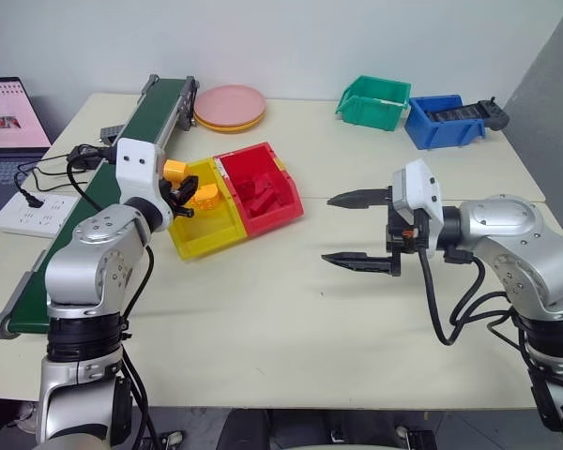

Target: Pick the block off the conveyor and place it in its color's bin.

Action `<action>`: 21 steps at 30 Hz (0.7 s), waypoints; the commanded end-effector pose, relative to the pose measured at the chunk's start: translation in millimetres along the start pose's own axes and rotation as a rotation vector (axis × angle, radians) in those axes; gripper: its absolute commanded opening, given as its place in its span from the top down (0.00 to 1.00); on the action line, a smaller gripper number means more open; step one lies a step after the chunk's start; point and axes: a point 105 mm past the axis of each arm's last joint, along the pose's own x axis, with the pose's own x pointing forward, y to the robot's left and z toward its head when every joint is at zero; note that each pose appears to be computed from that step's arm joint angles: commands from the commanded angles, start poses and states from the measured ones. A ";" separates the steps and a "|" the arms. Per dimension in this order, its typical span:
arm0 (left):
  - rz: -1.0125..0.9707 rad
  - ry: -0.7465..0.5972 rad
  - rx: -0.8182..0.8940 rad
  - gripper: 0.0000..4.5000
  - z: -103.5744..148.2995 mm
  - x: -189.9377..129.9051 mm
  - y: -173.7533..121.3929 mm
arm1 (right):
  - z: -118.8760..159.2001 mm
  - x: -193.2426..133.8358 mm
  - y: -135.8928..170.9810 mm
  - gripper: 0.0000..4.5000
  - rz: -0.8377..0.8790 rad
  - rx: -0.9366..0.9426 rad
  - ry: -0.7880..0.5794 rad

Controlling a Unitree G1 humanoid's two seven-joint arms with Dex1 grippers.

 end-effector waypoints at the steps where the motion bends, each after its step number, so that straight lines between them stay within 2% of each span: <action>1: -0.016 -0.068 0.000 0.45 16.0 1.8 -2.1 | 11.7 -6.4 0.4 0.00 -0.019 -0.042 -0.025; 2: -0.022 -0.064 -0.001 0.38 14.8 2.2 -3.0 | 11.7 -6.5 0.5 0.00 -0.019 -0.043 -0.025; 5: -0.029 -0.058 0.010 0.27 13.4 2.2 -5.2 | 11.9 -6.7 0.7 0.00 -0.018 -0.045 -0.025; 12: -0.036 -0.093 0.066 0.27 23.3 -8.5 -8.4 | 11.6 -6.1 1.2 0.00 -0.017 -0.050 -0.027; 16: -0.052 -0.125 0.133 0.27 30.8 -35.7 -4.1 | 9.4 -7.0 0.9 0.00 -0.028 -0.059 -0.032; 21: -0.091 -0.088 0.149 0.27 22.9 -67.0 -4.0 | 3.0 -9.2 0.1 0.00 -0.048 -0.053 -0.038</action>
